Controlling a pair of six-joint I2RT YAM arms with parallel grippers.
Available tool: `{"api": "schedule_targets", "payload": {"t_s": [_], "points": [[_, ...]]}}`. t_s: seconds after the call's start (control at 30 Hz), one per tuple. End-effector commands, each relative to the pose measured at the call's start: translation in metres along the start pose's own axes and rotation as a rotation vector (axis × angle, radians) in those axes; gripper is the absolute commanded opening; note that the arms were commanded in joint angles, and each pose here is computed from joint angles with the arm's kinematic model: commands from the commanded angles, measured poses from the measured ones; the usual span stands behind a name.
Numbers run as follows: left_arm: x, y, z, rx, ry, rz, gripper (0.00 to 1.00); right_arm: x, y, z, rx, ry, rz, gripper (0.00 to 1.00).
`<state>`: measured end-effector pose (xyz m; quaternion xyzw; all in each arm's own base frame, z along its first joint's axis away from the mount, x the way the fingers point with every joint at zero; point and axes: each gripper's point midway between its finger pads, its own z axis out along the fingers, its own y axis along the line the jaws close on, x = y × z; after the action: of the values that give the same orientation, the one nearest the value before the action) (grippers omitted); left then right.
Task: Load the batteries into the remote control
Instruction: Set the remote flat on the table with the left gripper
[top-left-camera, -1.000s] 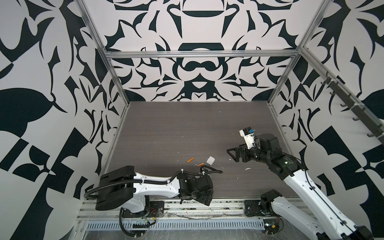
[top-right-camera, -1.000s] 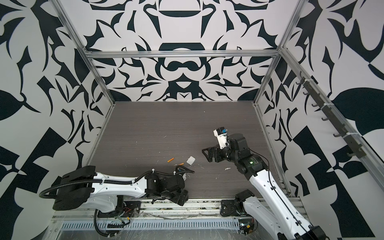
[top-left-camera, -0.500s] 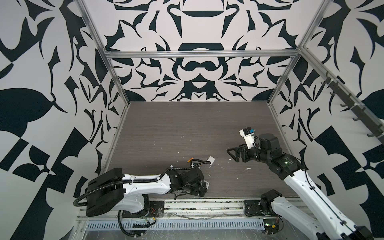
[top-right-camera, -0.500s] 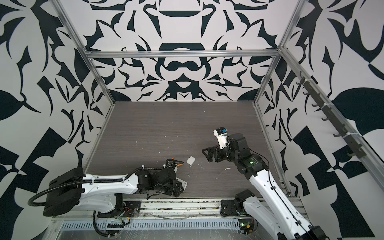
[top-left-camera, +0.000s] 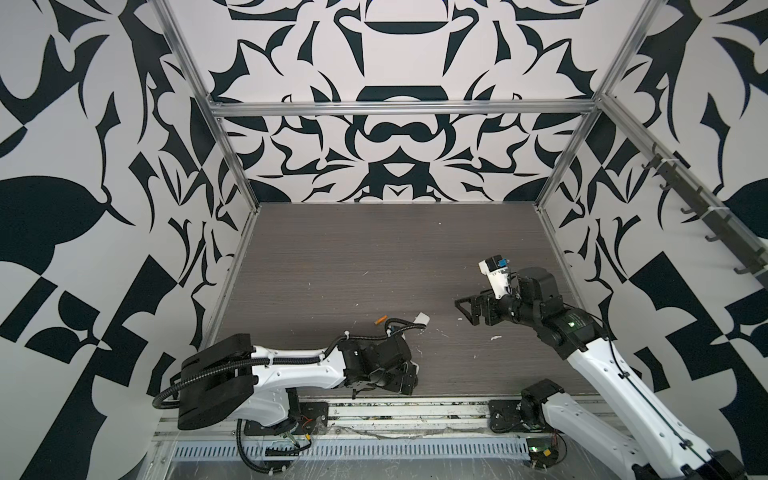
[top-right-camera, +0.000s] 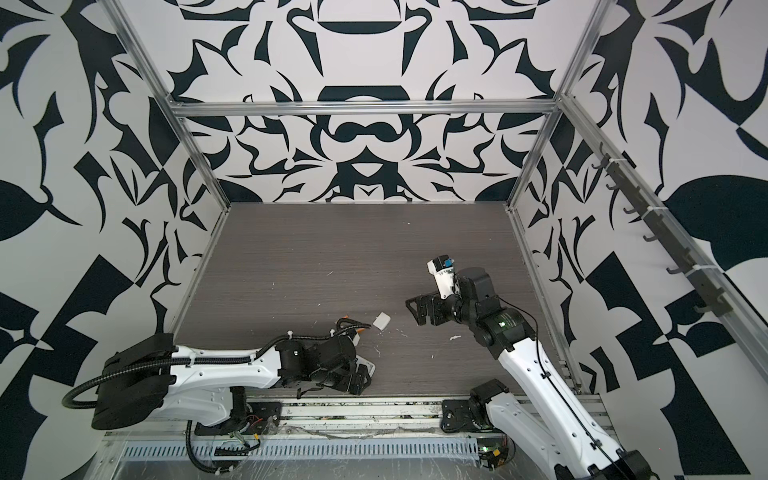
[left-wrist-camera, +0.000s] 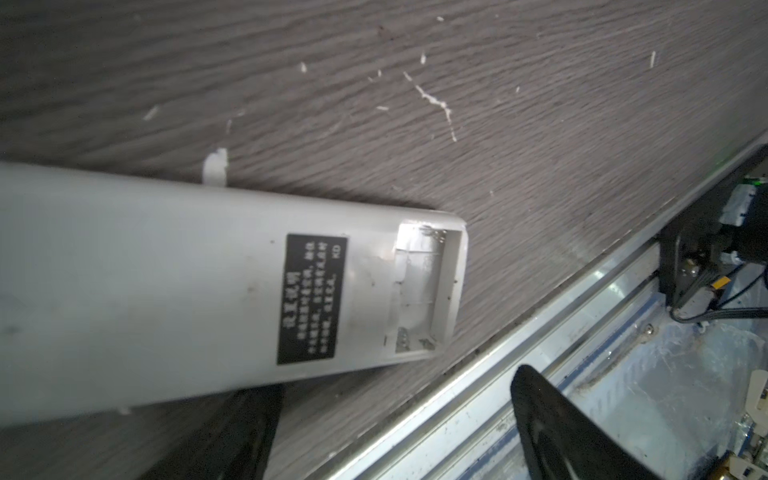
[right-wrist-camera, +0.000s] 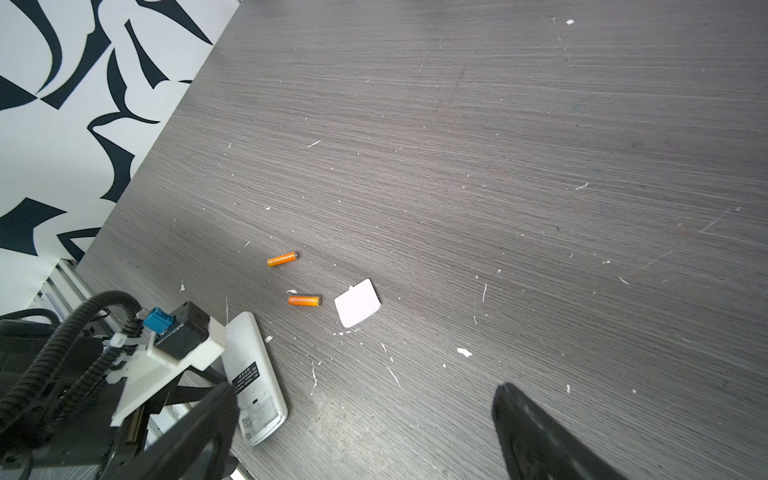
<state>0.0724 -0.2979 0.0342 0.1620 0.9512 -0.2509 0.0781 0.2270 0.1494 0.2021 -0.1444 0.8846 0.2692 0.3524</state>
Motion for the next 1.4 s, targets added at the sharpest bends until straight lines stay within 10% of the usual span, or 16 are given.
{"api": "schedule_targets", "payload": {"t_s": [0.0, 1.37], "points": [[0.009, 0.014, 0.009, -0.055, 0.030, 0.000, 0.90, -0.019, 0.005, -0.014, 0.006, -0.063, -0.036, 0.99], [-0.005, -0.020, 0.019, 0.090, -0.001, 0.081, 0.90, -0.021, -0.015, -0.002, 0.111, 0.022, -0.078, 0.99]]}}
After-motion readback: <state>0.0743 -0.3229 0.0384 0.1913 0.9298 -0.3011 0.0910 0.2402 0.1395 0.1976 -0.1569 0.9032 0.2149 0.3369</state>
